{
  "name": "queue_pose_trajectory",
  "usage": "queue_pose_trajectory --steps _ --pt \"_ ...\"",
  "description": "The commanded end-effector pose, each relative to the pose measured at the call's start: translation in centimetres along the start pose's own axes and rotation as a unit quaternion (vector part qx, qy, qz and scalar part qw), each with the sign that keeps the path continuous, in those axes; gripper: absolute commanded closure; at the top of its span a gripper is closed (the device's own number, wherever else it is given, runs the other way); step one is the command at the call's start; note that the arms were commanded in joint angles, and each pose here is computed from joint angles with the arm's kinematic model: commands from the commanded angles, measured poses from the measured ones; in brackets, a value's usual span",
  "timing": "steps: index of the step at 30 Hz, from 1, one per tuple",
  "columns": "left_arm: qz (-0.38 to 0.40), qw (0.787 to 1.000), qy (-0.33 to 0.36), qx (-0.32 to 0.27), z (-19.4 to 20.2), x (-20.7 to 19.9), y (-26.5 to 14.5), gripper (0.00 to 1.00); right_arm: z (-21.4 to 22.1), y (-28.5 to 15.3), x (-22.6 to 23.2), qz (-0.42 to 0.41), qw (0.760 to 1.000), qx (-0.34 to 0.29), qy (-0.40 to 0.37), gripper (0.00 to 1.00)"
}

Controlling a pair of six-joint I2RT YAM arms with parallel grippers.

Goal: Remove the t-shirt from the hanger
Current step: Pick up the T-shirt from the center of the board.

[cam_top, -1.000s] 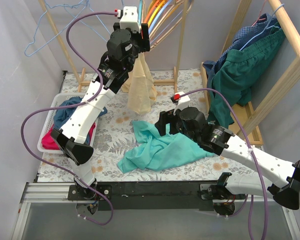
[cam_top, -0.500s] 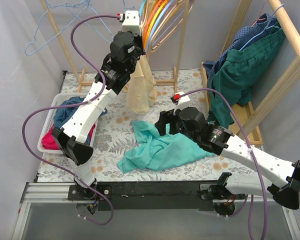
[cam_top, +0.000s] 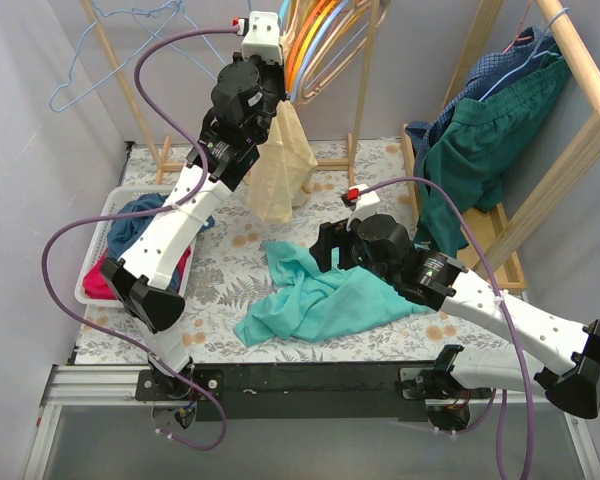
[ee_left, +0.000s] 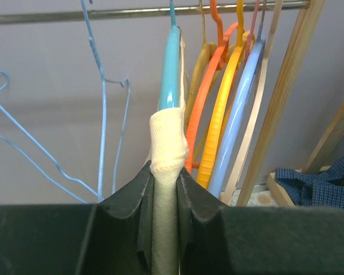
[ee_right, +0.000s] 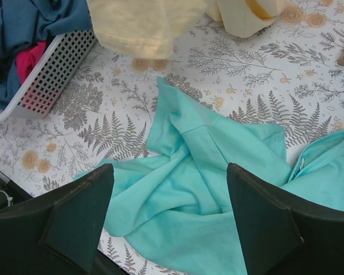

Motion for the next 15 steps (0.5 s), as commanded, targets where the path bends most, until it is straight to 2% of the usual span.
queue_pose_trajectory --steps 1,15 --pt "-0.033 0.984 -0.053 -0.169 -11.6 4.3 -5.2 1.00 -0.4 0.4 0.4 -0.008 1.000 -0.012 0.010 0.14" --pt "-0.052 0.987 -0.039 -0.148 -9.0 4.3 -5.3 1.00 -0.4 0.6 0.3 -0.003 1.000 -0.005 0.003 0.14"
Point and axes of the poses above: each gripper's point midway between its finger pads, its own y axis out along the fingers, its own x axis along the line the jaws close on, z = x × y, the point moved 5 cm from there along -y, back along the fingers, and after that the axes turned 8 degrees about y, right-handed, at the moved point
